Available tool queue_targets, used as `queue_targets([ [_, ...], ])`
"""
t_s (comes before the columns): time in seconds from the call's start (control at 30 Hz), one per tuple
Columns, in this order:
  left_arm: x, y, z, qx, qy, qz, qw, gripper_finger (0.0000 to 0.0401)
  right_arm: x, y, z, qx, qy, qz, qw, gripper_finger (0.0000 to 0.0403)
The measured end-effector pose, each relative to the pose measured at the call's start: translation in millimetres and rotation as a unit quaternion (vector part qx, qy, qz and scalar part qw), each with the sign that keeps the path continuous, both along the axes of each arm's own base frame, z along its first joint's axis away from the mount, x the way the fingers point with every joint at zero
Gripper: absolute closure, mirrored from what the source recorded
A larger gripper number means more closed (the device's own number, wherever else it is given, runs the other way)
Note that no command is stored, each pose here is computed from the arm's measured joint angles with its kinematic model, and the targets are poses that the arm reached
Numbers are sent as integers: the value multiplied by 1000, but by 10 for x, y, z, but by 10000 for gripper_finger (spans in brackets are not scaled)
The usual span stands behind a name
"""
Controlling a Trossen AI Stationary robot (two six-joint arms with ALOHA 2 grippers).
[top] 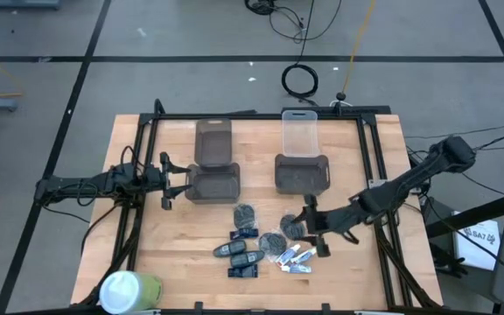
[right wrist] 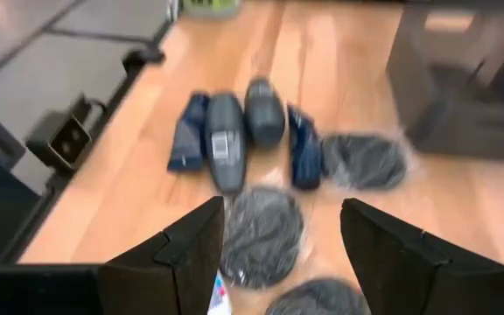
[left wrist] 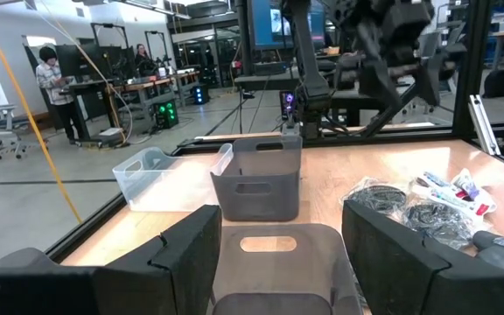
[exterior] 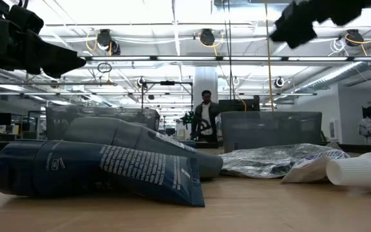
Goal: Pick & Place Travel size toiletries
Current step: Put the top right black hairbrush into the transparent bin
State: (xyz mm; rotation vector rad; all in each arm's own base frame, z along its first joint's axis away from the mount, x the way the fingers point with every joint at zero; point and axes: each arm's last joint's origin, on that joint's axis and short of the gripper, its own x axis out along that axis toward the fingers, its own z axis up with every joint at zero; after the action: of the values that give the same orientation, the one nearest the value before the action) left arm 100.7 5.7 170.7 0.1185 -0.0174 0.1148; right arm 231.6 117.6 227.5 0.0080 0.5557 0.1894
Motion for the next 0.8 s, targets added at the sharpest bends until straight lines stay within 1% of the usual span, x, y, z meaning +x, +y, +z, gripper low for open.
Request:
queue_targets([
  [0.1,0,0,0,0,0,0,1000,166,25,47,-126,-2,32,-4,999,185],
  [0.4,0,0,0,0,0,0,1000,167,38,73,-480,-58,132,-5,990,186],
  [0.57,0,0,1,0,0,0,1000,167,75,75,-625,-92,150,-18,984,186],
  [0.8,0,0,1,0,0,0,1000,166,109,49,-753,-118,170,-33,978,186],
])
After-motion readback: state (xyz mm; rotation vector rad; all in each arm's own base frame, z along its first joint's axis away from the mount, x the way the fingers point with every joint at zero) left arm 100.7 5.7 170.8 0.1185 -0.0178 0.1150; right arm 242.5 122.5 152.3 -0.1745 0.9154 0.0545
